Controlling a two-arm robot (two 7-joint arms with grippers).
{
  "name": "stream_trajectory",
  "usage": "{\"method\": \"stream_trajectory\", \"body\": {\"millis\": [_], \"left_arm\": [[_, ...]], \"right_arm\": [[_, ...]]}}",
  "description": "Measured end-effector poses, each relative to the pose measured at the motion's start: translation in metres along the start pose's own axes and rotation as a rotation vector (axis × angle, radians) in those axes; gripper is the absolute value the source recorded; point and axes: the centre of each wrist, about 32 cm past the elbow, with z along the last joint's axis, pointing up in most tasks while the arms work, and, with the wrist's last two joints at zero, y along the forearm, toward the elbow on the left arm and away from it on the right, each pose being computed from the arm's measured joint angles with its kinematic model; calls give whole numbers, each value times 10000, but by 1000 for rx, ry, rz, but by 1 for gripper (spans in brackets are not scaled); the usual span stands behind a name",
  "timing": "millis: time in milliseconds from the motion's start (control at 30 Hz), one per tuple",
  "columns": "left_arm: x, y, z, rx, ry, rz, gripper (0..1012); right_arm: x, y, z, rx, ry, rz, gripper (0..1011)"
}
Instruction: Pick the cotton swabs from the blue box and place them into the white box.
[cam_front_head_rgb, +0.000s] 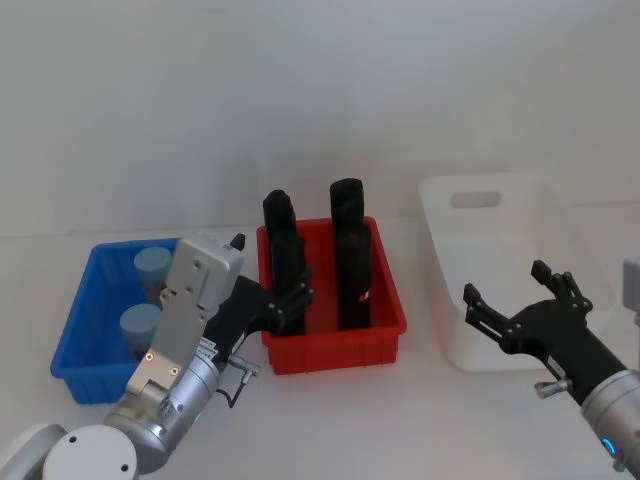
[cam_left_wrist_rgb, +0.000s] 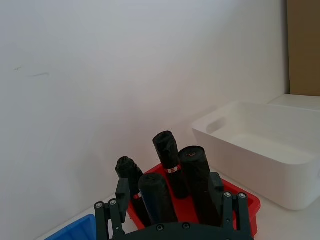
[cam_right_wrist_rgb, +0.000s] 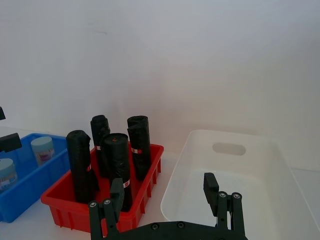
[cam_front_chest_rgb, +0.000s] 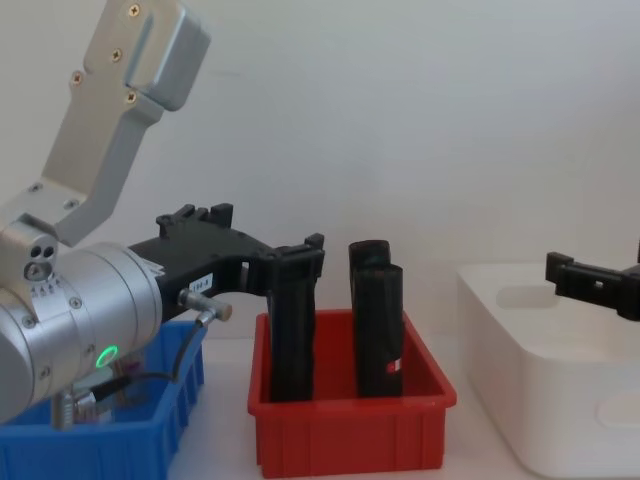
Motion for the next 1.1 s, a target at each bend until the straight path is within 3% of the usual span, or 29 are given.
{"method": "stream_trajectory", "body": {"millis": [1100], "left_arm": [[0, 0, 0, 0, 0, 0, 1000]], "right_arm": [[0, 0, 0, 0, 0, 0, 1001]]}}
